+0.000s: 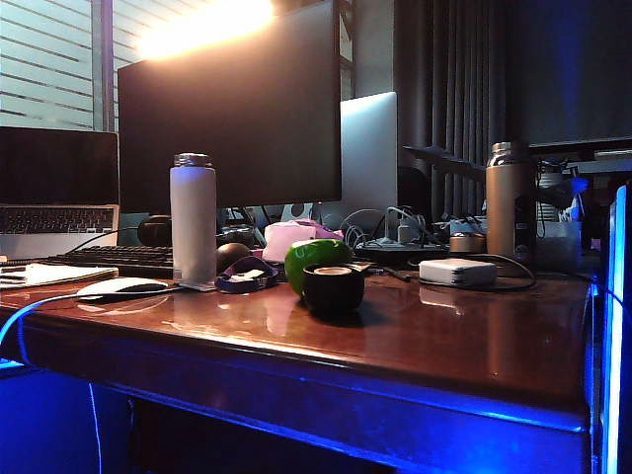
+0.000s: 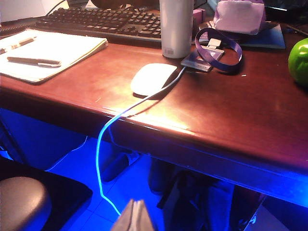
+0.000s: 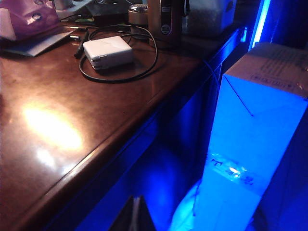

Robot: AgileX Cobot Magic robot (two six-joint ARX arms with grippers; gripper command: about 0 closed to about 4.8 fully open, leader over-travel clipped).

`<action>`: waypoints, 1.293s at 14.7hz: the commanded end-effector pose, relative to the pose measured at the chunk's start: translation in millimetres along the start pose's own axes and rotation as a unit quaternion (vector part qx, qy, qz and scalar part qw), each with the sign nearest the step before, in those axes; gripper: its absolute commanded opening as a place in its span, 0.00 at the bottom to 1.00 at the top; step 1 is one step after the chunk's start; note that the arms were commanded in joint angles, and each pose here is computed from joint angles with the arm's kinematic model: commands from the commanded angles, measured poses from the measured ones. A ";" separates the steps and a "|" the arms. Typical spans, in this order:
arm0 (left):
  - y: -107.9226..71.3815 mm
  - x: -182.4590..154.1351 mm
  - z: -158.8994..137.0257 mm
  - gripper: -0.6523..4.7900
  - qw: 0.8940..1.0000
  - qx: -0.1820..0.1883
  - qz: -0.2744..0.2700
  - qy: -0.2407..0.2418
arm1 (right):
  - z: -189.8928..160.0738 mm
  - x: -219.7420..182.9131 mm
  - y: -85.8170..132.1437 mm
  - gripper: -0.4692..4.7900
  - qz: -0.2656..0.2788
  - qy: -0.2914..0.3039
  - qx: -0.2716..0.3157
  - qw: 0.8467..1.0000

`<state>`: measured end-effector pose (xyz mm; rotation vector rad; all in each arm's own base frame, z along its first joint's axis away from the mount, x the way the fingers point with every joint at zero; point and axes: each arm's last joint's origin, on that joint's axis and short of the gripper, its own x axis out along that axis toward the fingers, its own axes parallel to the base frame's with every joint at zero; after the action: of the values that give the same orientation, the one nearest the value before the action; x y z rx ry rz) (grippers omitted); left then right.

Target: Stack the black thermos bottle cap from the table onto the green apple.

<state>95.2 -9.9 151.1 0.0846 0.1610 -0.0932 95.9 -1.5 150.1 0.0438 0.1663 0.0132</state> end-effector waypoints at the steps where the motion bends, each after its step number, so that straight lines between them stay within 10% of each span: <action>1: -0.1 0.6 -3.5 0.11 1.000 -0.001 0.000 0.008 | -0.7 0.3 0.0 0.08 0.001 -0.001 0.011 1.000; 6: 0.3 -0.4 2.7 0.11 0.999 -0.033 0.001 -0.012 | 1.1 0.2 0.9 0.08 0.015 -0.009 0.015 1.000; 8: 3.0 -12.0 35.4 0.11 0.991 -0.113 -0.002 -0.074 | 13.1 -1.4 5.0 0.08 0.083 -0.060 0.062 0.993; 10: 8.2 -34.1 80.7 0.11 0.983 -0.114 0.019 -0.141 | 27.1 -6.1 6.5 0.08 0.104 -0.085 0.117 0.984; 14: 15.3 -40.1 177.2 0.11 0.988 -0.023 0.029 -0.150 | 75.5 -22.1 8.4 0.08 0.098 -0.116 0.113 0.982; 17: 12.5 -10.3 244.0 0.11 0.992 0.073 -0.097 -0.044 | 114.1 -9.9 11.5 0.08 0.125 -0.086 0.030 0.988; 19: 8.4 14.7 272.0 0.11 0.974 0.080 -0.211 0.035 | 135.0 7.8 13.4 0.08 0.153 -0.058 -0.012 0.986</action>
<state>146.3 -24.4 416.8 0.2212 0.1645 -0.4219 120.0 5.3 276.3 0.0873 0.0424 0.2808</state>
